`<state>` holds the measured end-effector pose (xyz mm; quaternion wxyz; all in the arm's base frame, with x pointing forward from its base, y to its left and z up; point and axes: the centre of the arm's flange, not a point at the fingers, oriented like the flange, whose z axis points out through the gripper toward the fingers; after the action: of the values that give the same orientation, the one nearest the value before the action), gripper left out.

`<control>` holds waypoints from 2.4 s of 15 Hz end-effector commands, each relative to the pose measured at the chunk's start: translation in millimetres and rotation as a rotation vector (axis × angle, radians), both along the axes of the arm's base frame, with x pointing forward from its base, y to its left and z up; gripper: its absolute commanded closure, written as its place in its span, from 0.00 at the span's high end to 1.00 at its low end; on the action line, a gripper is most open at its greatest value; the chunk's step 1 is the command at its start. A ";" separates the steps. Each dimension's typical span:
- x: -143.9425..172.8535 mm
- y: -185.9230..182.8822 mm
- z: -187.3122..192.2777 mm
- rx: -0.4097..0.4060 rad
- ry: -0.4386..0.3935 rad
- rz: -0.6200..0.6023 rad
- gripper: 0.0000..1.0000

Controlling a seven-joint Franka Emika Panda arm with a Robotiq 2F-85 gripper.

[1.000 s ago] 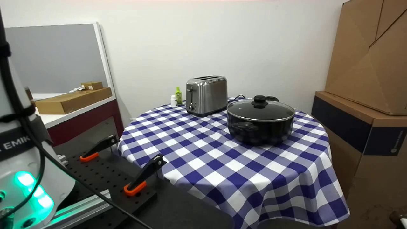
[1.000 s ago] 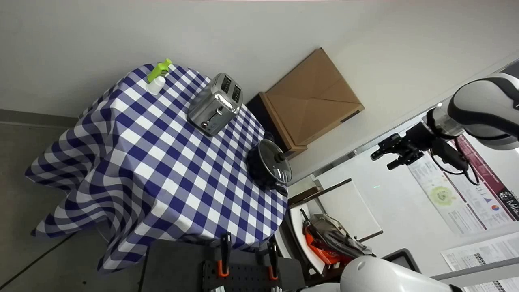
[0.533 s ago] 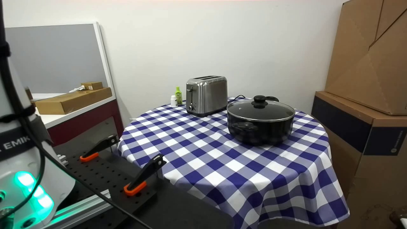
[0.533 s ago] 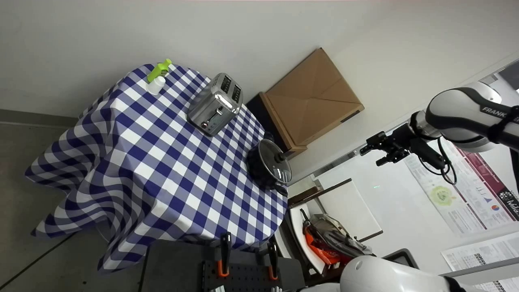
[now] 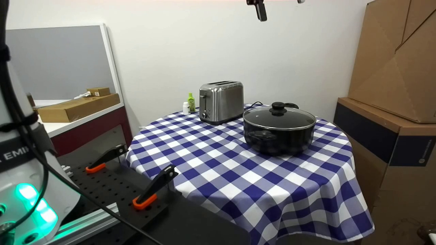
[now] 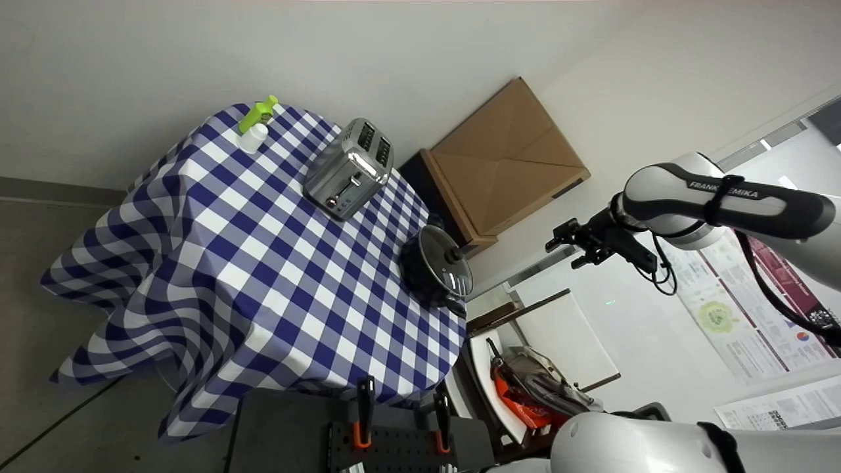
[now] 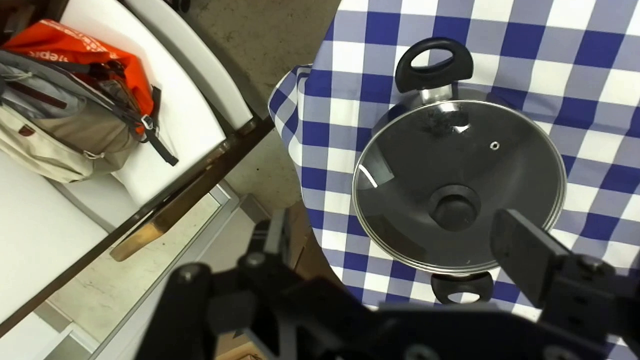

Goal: Remove the glass lid from the black pot.

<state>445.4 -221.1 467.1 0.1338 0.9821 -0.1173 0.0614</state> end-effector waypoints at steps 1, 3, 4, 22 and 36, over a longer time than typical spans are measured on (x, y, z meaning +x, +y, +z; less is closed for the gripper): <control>47.6 -15.6 -17.4 0.000 -0.008 -0.010 1.00; 65.8 -18.1 -27.1 -0.001 -0.004 -0.004 1.00; 74.7 -18.0 -33.0 -0.002 -0.001 -0.001 1.00; 163.8 5.1 -163.9 0.052 0.188 0.081 1.00; 193.3 21.6 -209.2 0.074 0.212 0.126 1.00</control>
<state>624.2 -196.4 263.9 0.1106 0.9920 -0.0505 -0.0328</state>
